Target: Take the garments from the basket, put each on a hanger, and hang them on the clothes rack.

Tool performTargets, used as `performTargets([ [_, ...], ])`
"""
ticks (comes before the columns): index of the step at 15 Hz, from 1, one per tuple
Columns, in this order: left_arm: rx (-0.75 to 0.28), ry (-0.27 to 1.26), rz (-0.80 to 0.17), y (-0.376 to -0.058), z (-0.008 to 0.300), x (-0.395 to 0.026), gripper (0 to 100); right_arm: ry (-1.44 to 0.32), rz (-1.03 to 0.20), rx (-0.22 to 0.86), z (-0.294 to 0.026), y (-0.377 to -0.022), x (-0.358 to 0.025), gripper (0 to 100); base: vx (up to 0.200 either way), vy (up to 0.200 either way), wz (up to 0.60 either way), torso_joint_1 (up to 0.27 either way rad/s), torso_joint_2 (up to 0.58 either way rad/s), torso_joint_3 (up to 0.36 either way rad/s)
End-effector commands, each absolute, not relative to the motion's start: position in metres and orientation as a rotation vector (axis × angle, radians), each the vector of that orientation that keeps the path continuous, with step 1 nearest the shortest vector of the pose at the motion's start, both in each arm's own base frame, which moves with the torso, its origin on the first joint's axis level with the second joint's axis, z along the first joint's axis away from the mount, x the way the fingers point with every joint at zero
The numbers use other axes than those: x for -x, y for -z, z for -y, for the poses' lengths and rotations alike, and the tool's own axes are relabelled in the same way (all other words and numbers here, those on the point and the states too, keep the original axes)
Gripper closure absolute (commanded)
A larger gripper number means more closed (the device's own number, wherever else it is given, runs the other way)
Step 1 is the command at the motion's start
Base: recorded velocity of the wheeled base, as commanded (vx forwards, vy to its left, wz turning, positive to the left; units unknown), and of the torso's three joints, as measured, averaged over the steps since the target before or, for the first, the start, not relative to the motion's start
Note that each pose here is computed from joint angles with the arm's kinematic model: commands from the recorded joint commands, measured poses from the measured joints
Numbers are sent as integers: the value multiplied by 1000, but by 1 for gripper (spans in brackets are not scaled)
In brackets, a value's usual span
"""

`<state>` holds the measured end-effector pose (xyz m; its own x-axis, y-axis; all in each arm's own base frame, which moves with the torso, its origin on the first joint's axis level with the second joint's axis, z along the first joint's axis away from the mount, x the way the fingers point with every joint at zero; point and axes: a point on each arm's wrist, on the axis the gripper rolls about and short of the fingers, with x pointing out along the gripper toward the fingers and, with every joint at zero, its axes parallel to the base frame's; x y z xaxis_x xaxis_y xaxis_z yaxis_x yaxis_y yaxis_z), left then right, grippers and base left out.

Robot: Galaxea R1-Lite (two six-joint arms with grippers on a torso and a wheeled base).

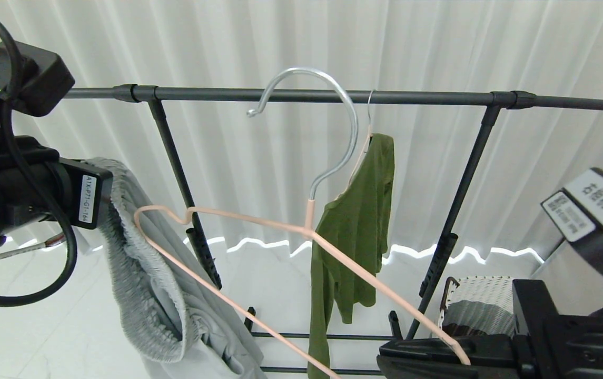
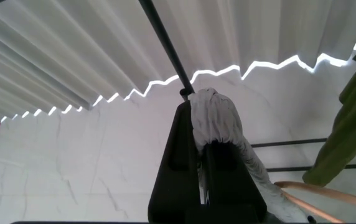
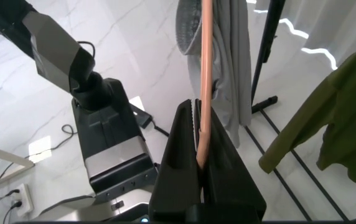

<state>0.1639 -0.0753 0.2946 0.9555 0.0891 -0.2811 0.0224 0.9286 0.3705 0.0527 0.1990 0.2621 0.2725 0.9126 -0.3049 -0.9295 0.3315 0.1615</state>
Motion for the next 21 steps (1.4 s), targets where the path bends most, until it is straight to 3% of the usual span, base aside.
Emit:
performTargets([
  [1,-380,-52,-306,-294,73,-166,100,-1242,-372,53,-199,-262,-52,100,0,0,0,0,0,0],
  [10,-375,-67,-287,-298,70,-161,100,-1251,-392,70,-207,-257,-49,100,0,0,0,0,0,0],
  [16,-371,-59,-265,-302,71,-155,100,-1228,-329,-1,-257,-246,-62,100,0,0,0,0,0,0],
  [21,-384,-135,-273,-301,71,-157,100,-1031,-353,-53,-281,-240,-73,100,0,0,0,0,0,0],
])
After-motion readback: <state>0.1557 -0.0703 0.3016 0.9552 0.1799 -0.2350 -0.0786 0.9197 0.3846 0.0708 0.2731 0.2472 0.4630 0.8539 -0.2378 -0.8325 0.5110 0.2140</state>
